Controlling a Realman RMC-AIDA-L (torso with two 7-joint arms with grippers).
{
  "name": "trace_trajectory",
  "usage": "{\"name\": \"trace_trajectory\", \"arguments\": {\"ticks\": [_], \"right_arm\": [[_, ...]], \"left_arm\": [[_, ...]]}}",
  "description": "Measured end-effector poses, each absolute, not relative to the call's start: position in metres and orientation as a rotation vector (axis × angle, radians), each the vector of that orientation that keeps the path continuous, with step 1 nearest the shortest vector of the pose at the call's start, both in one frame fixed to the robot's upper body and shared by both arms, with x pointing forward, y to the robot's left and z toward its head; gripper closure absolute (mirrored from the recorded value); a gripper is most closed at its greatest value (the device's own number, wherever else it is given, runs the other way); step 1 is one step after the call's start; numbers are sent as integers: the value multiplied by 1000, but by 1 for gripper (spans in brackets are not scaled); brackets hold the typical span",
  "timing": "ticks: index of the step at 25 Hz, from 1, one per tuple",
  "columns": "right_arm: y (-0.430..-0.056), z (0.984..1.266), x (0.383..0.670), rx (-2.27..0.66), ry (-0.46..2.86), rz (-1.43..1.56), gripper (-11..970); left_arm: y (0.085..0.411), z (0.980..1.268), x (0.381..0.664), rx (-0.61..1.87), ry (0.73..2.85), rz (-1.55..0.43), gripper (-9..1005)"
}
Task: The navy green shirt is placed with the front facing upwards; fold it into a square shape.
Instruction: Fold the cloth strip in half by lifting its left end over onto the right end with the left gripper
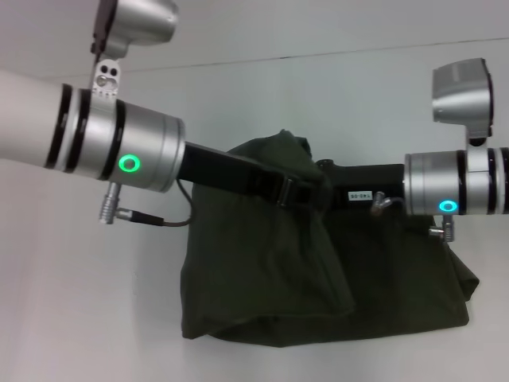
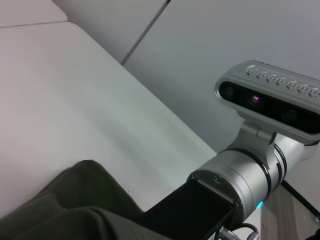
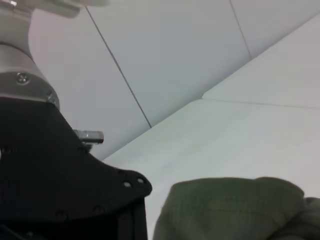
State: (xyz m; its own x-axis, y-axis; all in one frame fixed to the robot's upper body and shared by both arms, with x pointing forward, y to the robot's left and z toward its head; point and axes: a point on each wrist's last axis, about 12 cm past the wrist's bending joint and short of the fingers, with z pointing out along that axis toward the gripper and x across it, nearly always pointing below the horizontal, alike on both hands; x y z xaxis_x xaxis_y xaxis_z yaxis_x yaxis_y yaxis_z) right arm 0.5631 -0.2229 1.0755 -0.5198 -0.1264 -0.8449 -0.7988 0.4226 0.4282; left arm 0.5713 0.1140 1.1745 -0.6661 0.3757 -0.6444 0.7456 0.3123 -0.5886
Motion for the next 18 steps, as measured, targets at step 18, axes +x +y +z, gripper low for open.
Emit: {"name": "trace_trajectory", "arguments": {"ticks": [18], "right_arm": [[-260,1081,550,-728,1913,1091,947]], "left_arm": [[74,1172,569,1026,2188,-1331,983]]}}
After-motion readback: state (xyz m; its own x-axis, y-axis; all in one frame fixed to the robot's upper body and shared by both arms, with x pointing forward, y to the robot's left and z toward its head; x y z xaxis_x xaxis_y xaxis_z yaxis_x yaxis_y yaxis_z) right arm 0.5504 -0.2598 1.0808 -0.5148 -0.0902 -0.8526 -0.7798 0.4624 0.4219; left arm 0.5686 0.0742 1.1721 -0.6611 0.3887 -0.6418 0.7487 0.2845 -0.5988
